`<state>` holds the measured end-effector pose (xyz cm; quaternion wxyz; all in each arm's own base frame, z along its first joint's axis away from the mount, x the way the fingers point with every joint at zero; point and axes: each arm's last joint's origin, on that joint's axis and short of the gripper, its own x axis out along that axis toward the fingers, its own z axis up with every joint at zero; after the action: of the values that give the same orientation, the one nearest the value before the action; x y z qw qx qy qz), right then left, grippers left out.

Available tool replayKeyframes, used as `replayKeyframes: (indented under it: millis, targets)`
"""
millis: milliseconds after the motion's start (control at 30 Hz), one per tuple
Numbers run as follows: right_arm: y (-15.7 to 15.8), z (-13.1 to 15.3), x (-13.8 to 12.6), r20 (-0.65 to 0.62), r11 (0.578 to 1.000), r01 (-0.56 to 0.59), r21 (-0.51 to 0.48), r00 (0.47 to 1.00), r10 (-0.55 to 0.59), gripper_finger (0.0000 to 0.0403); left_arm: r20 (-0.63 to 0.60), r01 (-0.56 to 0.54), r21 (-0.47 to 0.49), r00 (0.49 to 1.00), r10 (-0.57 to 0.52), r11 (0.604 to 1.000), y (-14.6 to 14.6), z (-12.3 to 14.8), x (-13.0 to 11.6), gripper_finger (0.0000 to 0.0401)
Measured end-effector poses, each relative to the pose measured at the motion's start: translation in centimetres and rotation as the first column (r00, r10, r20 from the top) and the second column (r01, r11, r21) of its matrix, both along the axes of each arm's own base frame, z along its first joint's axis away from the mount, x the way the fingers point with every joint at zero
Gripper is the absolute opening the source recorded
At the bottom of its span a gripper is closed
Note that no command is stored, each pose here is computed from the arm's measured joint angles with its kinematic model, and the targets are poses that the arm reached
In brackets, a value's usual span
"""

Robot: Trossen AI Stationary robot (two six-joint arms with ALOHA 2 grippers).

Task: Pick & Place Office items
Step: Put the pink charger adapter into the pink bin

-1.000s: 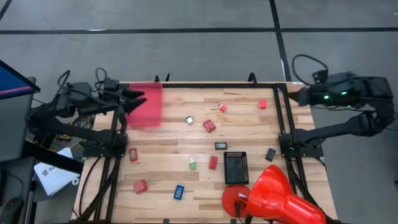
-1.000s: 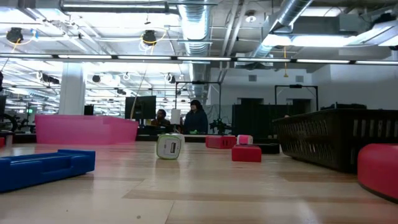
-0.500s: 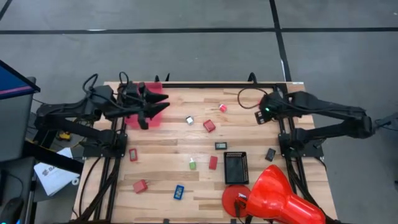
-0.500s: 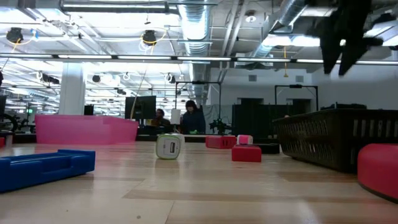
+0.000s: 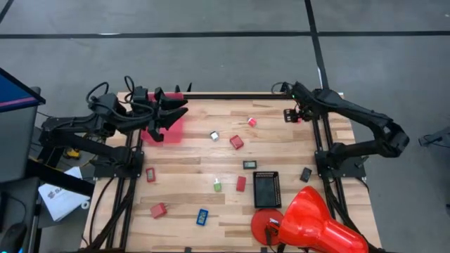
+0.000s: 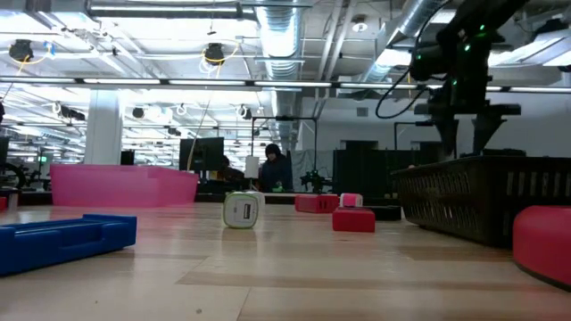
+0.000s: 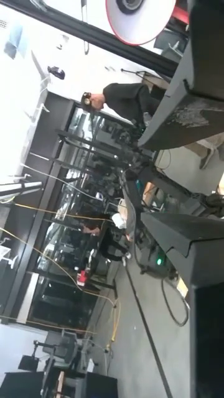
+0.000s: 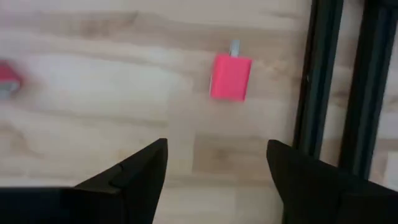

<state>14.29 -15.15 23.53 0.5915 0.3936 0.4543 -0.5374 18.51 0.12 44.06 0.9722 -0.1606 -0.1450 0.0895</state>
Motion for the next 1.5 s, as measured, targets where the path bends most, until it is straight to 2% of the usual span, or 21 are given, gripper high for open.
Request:
replayKeyframes:
  millis: [133, 433, 700, 833, 1500]
  targets:
    - [-2.0, -1.6, 0.5, 0.033, 0.998, -0.022, 0.056, 0.999, 0.020, 0.0276, 0.016, 0.004, -0.012, 1.000, -0.004, 1.000, 0.0, 0.1, 0.2, 0.0166]
    - [-5.1, -5.4, 0.0, -0.041, 0.985, -0.001, 0.174, 0.999, 0.008, 0.0277, 0.062, 0.020, -0.057, 0.998, -0.016, 0.998, 0.0, 0.3, 0.3, 0.0166]
    - [-6.7, -5.8, -0.7, -0.003, 0.992, 0.016, 0.129, 1.000, -0.016, 0.0277, 0.062, 0.044, -0.064, 0.997, -0.040, 0.997, -0.5, 0.3, 0.3, 0.0166]
    - [-6.9, -6.5, -0.7, 0.001, 0.988, 0.020, 0.155, 1.000, -0.021, 0.0277, 0.058, 0.044, -0.065, 0.997, -0.041, 0.997, -0.5, 0.2, 0.5, 0.0166]
    - [-7.1, -6.5, -0.6, -0.009, 0.989, 0.071, 0.133, 0.997, -0.071, 0.0276, 0.064, 0.071, -0.075, 0.996, -0.066, 0.995, -1.0, 0.3, 0.4, 0.0166]
